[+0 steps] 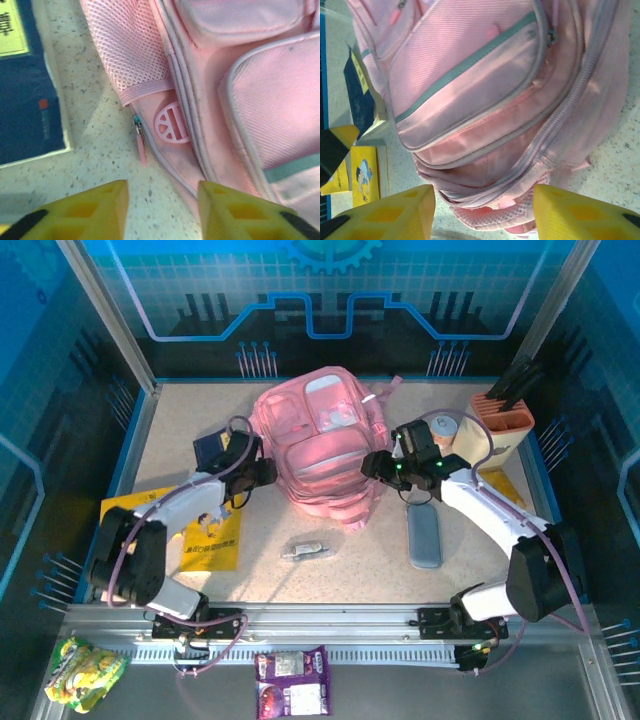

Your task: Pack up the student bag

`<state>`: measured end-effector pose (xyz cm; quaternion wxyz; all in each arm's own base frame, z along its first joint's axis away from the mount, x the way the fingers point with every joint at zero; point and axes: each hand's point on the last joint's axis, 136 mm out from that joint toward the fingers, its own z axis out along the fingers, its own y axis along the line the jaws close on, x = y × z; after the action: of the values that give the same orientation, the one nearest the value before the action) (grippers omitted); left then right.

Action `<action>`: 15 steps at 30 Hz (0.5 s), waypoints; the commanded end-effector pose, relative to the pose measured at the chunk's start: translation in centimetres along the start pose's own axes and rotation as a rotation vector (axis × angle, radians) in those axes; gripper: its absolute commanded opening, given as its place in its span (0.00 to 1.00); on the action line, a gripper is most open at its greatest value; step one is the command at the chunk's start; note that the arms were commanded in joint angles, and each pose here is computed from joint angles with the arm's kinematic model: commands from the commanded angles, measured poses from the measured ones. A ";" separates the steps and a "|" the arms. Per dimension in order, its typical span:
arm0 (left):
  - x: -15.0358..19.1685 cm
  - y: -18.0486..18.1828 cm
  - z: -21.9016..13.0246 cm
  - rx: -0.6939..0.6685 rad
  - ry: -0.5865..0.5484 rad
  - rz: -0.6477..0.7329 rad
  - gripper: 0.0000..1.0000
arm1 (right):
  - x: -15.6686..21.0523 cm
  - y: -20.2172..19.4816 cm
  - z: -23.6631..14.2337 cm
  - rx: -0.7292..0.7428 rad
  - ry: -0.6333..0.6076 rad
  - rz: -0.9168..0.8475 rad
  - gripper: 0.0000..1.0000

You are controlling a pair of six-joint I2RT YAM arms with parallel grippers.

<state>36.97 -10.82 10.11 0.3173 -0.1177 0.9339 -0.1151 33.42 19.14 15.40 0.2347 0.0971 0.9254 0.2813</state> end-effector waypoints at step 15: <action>7.1 11.3 -8.0 -0.235 0.022 -0.399 0.74 | 10.6 9.9 4.9 -0.206 0.232 -0.433 0.76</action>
<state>27.19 -2.67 10.44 0.2882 -0.2793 0.9124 -0.0807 27.07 30.76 12.59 0.1780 -0.1281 0.9262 0.3068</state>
